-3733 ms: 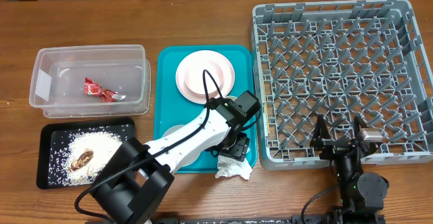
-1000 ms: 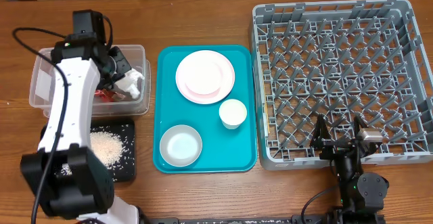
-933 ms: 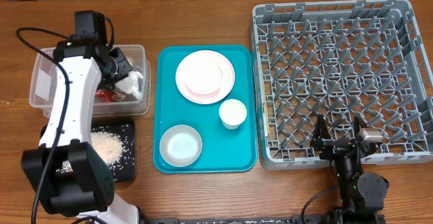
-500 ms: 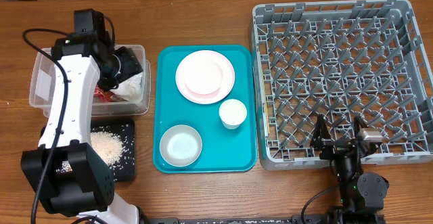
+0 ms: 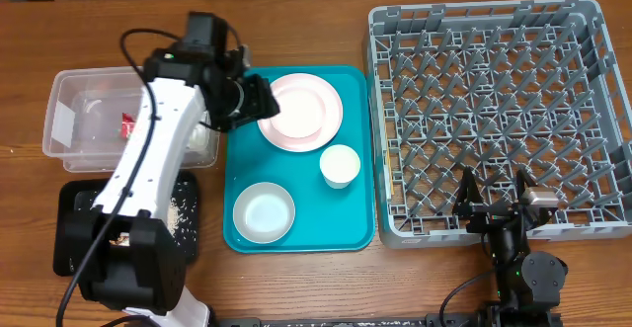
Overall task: Sort waste into correct bins and load items into the dishwasher
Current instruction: 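Carry the tissue left and release it into the clear bin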
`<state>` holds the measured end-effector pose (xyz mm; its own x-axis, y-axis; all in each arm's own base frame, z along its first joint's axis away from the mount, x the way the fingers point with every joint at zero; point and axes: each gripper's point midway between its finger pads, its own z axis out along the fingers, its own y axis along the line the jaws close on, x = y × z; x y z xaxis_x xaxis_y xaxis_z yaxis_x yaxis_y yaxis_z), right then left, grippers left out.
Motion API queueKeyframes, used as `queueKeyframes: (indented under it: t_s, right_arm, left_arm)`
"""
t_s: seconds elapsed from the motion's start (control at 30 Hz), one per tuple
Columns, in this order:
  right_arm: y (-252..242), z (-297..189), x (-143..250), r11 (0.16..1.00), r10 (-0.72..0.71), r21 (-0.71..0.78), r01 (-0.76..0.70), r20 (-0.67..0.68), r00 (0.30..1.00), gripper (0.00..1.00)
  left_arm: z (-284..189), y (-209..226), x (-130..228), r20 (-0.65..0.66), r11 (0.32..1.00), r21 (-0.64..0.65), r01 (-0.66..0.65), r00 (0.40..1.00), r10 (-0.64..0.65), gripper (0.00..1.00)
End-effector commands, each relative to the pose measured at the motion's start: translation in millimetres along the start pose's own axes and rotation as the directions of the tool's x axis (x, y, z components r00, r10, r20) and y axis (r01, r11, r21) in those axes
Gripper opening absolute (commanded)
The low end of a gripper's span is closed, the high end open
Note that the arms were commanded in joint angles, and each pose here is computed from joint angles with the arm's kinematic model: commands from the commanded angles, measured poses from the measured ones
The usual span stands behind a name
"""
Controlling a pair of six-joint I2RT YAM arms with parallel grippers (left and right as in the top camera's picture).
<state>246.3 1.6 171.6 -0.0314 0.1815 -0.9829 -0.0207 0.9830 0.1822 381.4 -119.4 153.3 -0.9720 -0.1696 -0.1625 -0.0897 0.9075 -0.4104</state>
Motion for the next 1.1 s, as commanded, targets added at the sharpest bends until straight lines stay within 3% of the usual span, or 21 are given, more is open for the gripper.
queueKeyframes:
  t_s: [0.0, 0.23, 0.4, 1.07]
  right_arm:
    - [0, 0, 1, 1.000, 0.004, 0.000, -0.004, 0.006, 1.000, 1.00]
    - [0, 0, 1, 1.000, 0.004, 0.000, -0.004, 0.006, 1.000, 1.00]
    - [0, 0, 1, 1.000, 0.004, 0.000, -0.004, 0.006, 1.000, 1.00]
    - [0, 0, 1, 1.000, 0.004, 0.000, -0.004, 0.006, 1.000, 1.00]
  left_arm:
    - [-6, -16, -3, 0.064, 0.998, -0.063, -0.026, 0.997, 0.031, 0.62]
    - [4, -22, -5, 0.129, 0.985, -0.174, 0.003, 0.991, 0.020, 0.57]
    - [10, -23, -2, 0.121, 0.983, -0.184, 0.028, 0.993, -0.006, 0.52]
    - [94, 15, -11, 0.042, 0.945, -0.326, 0.034, 0.999, -0.021, 0.54]
